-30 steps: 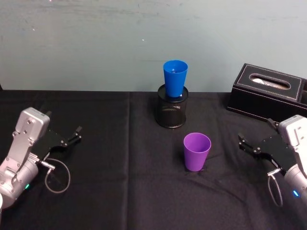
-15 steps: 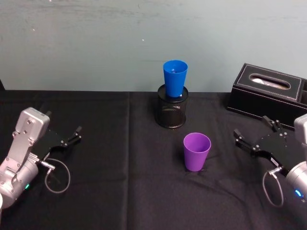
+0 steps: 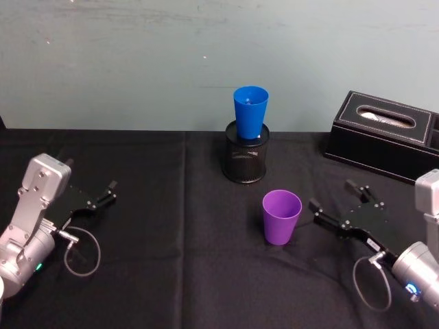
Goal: Pick up one cup with a gripper and tap it against the other cup.
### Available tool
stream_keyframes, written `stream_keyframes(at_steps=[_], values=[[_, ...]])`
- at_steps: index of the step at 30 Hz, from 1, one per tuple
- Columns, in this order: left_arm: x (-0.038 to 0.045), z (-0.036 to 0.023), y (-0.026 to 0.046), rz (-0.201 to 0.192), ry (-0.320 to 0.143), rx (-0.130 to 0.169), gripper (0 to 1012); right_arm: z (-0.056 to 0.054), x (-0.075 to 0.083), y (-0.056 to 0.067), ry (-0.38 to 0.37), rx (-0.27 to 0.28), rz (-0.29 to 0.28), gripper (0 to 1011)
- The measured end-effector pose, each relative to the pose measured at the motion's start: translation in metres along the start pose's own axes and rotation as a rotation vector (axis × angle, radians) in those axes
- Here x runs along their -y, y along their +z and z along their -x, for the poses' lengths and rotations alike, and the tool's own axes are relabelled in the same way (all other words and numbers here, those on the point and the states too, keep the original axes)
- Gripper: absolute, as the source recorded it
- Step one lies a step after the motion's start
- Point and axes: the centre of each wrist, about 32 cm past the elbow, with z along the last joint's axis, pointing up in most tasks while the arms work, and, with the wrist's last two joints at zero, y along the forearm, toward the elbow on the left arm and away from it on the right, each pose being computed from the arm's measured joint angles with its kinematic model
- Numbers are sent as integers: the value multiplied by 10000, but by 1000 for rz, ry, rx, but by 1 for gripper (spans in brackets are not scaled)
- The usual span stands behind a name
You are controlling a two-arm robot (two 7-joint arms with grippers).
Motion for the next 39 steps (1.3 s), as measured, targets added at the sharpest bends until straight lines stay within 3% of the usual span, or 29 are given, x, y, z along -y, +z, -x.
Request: stream_keyframes(at_steps=[13, 29, 39], values=[[0, 0, 0, 0, 0, 0, 1011, 146, -84, -114, 87, -5, 28, 1003], [0, 0, 0, 0, 0, 0, 1011, 228, -278, -219, 182, -8, 40, 1003], [0, 0, 0, 0, 0, 0, 1012, 212, -363, -257, 199, -6, 48, 1003]])
